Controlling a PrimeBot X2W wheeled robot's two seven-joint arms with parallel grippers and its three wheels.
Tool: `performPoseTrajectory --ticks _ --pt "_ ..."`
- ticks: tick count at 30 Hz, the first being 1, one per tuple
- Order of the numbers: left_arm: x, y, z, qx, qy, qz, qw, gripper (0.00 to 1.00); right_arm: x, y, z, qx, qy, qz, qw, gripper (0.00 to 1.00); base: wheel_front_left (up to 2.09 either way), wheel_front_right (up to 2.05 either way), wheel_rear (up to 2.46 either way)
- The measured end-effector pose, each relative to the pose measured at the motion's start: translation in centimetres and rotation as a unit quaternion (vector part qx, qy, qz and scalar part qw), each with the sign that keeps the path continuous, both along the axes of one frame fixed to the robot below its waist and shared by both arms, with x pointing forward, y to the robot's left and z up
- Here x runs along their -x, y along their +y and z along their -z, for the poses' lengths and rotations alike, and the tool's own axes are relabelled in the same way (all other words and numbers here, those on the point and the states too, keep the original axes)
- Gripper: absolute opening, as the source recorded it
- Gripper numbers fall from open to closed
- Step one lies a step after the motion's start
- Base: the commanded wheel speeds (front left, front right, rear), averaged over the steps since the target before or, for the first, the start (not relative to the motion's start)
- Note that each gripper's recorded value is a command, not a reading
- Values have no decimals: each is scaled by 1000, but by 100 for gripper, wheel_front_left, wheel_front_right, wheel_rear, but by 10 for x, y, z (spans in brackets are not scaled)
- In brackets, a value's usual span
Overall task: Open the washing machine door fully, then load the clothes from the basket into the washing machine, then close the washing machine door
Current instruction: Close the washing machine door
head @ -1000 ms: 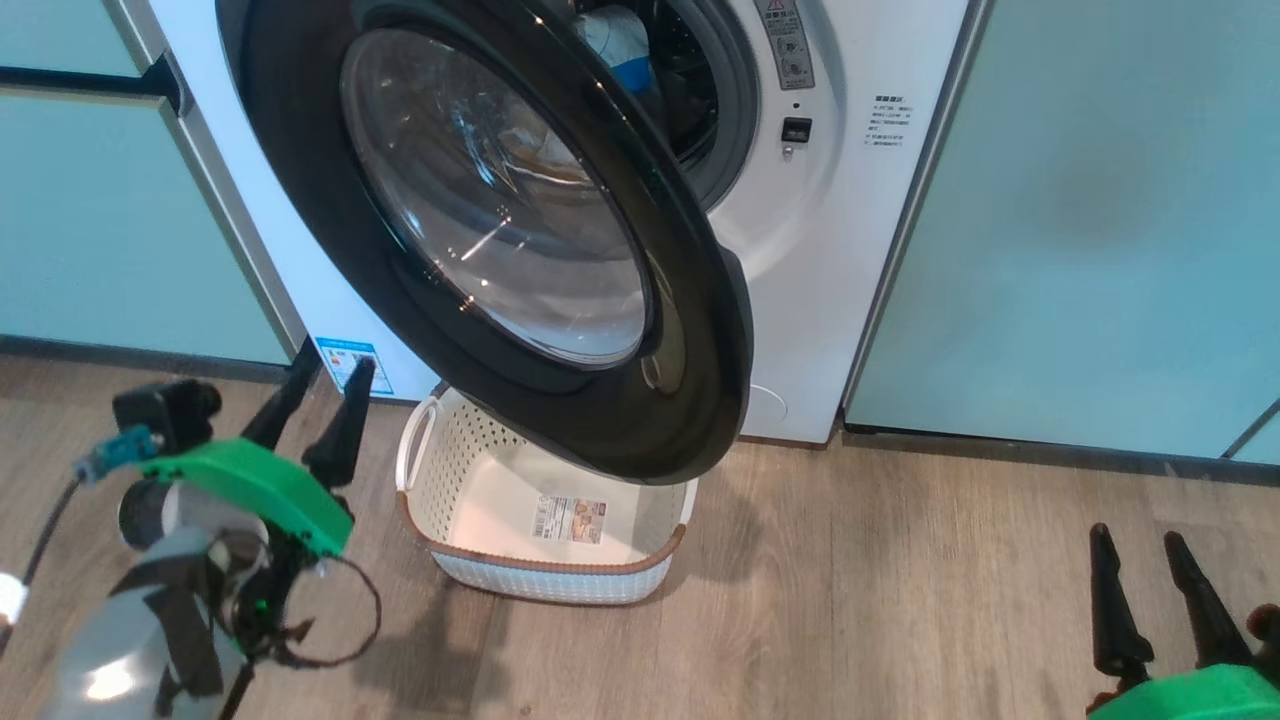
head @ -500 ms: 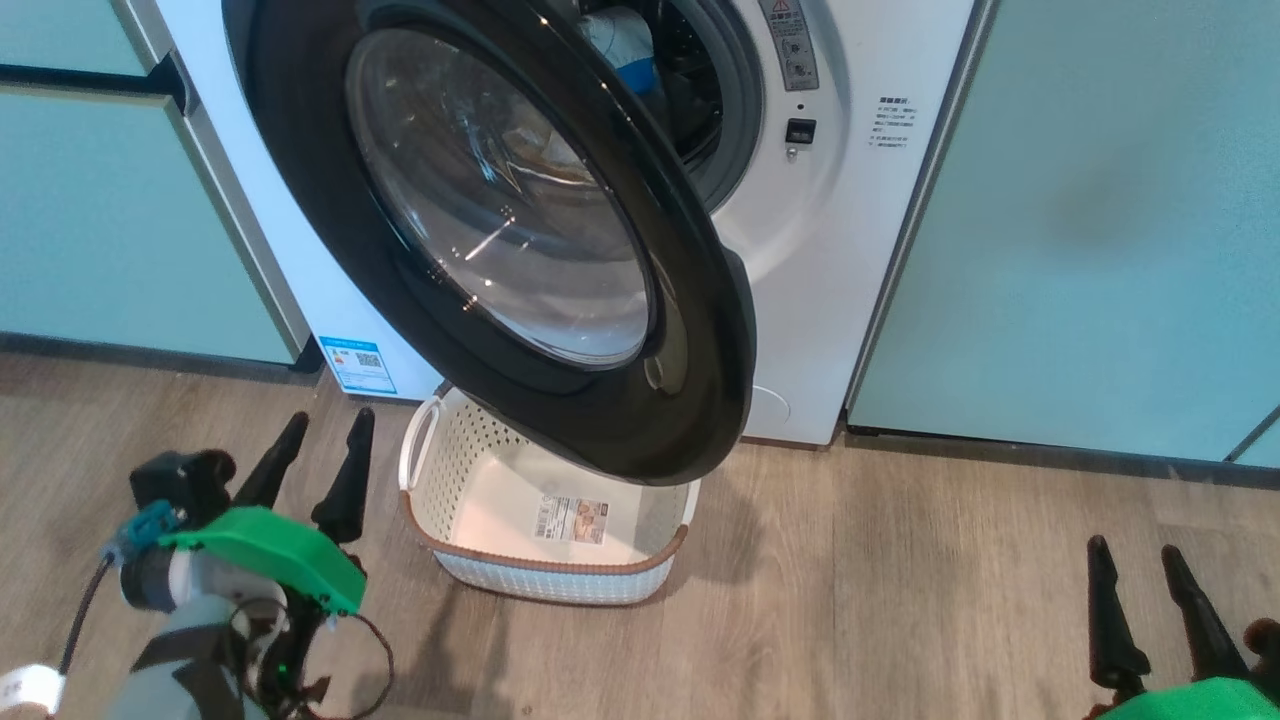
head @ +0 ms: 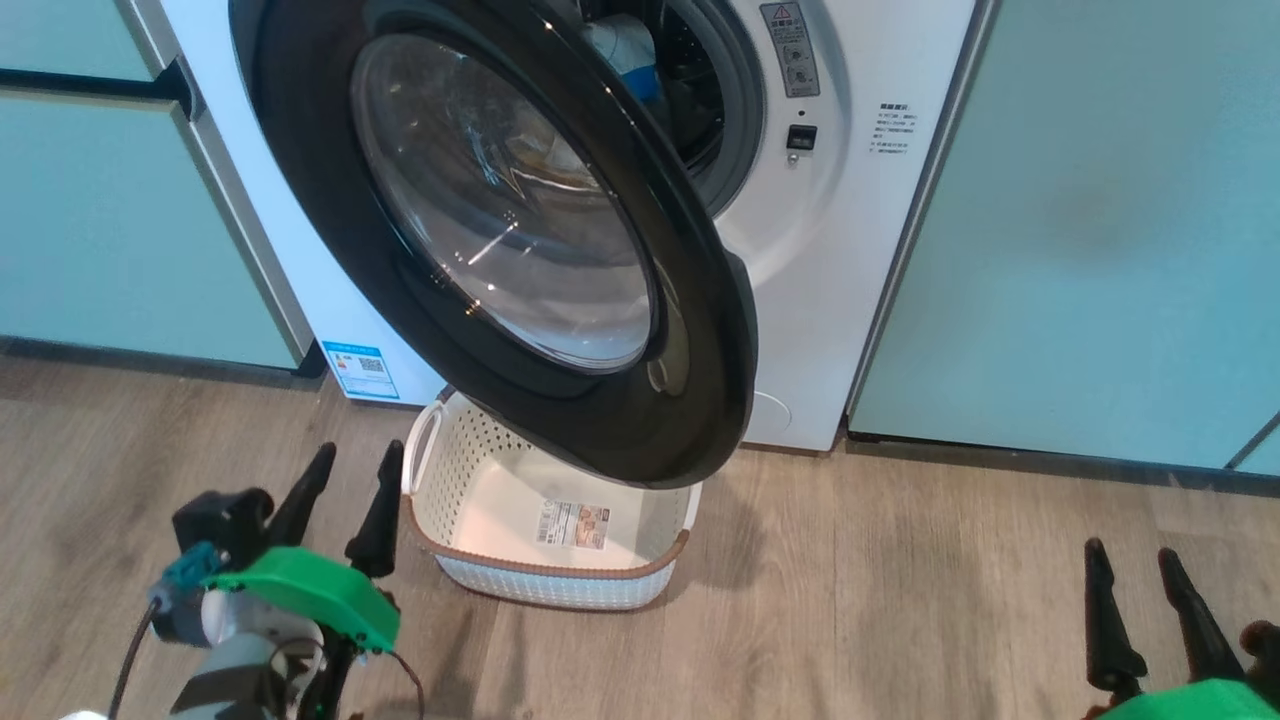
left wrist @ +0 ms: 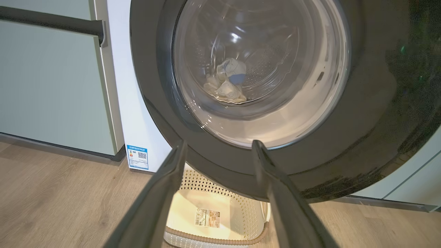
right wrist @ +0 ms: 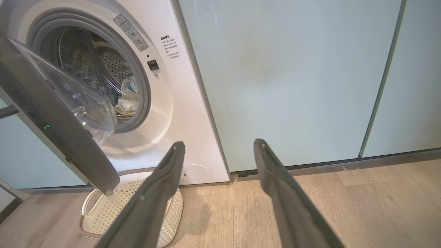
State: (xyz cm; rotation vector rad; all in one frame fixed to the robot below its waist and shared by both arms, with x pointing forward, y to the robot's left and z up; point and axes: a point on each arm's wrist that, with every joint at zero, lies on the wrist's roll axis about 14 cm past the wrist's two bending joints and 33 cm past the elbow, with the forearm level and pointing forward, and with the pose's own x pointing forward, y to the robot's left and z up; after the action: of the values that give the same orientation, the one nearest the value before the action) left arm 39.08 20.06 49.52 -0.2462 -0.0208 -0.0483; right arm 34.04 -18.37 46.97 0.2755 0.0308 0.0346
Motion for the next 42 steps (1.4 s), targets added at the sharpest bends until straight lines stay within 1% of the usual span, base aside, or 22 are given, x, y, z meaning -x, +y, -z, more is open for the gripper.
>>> performPoseTrajectory --ticks 6,7,8,9,13,16,17,20,23,26,31,35,36,37,42 --pt "4 1 1 -10 2 -1 1000 100 -2 1 -1 -1 -1 0 1000 100 0 0 0" --pt "5 2 1 -11 2 -1 1000 100 -2 -1 -2 -3 -3 3 1000 53 0 0 0" --pt "5 2 1 -11 2 -2 1000 100 -3 -5 -5 -4 -7 8 1000 9 0 0 0" --pt "5 3 1 -11 2 -3 1000 100 -5 -9 -9 -7 -15 16 1000 0 0 0 0" --pt "7 3 4 -15 5 -5 1000 100 -15 -19 -42 -8 -66 29 997 0 0 0 0" --pt "9 2 5 -13 6 -8 1000 100 -28 -12 -81 -9 -127 18 992 0 0 0 0" --pt "9 2 5 -13 6 -8 1000 100 -28 -12 -81 -9 -127 18 992 0 0 0 0" --pt "12 4 6 -13 8 -13 1000 100 -39 5 -125 -11 -192 -7 981 0 0 0 0" --pt "17 8 6 -11 8 -21 1000 100 -43 33 -158 -16 -241 -50 969 0 0 0 0" --pt "22 12 8 -9 10 -29 1000 100 -42 69 -180 -18 -272 -109 956 0 0 0 0" --pt "33 15 14 -12 19 -36 999 100 -33 131 -216 -5 -326 -211 921 0 0 0 0" --pt "43 24 15 -9 19 -52 998 100 -23 176 -222 -10 -335 -282 899 0 0 0 0" --pt "46 26 15 -9 19 -56 998 100 -21 186 -219 -9 -331 -297 895 0 0 0 0" --pt "51 29 15 -12 20 -61 998 100 -18 204 -208 -6 -315 -326 891 0 0 0 0" --pt "63 36 18 -16 24 -74 997 100 -15 244 -168 -3 -256 -385 887 0 0 0 0"
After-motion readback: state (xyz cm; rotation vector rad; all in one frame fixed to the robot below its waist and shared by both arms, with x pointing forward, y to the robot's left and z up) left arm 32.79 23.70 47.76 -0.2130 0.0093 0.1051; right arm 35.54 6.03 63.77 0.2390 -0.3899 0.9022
